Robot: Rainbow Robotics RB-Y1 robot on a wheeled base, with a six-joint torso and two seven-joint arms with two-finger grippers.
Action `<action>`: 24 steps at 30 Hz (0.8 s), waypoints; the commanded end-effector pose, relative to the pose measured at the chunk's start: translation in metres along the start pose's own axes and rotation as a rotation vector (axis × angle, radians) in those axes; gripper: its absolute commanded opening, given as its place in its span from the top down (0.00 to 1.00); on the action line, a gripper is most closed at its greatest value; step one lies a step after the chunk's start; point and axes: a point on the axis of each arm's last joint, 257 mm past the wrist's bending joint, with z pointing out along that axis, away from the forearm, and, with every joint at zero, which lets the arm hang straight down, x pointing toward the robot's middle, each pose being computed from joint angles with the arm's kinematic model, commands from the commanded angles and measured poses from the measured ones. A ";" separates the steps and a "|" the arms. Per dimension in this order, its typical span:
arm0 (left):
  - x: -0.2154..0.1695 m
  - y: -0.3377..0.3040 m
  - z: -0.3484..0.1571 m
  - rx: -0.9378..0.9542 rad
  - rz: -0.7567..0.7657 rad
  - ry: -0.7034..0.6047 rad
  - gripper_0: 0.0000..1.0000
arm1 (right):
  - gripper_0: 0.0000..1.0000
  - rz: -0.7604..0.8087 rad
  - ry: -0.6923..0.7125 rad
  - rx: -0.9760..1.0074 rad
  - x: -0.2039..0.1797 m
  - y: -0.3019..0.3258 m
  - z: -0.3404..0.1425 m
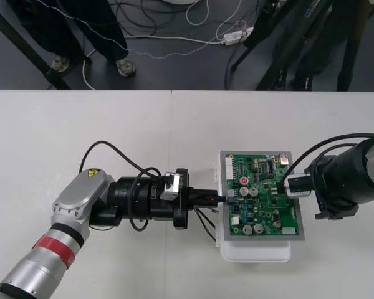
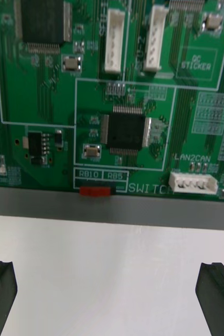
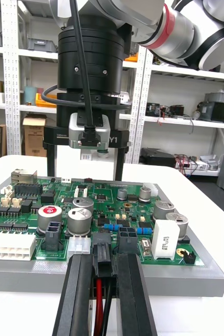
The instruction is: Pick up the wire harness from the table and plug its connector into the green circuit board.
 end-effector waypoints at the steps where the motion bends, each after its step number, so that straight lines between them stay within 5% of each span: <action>1: -0.015 0.011 0.023 0.002 0.079 -0.028 1.00 | 0.00 -0.003 -0.011 0.017 -0.010 0.000 -0.001; 24: -0.006 0.005 0.025 0.021 0.081 0.005 1.00 | 0.00 0.043 -0.017 0.042 -0.014 -0.003 0.002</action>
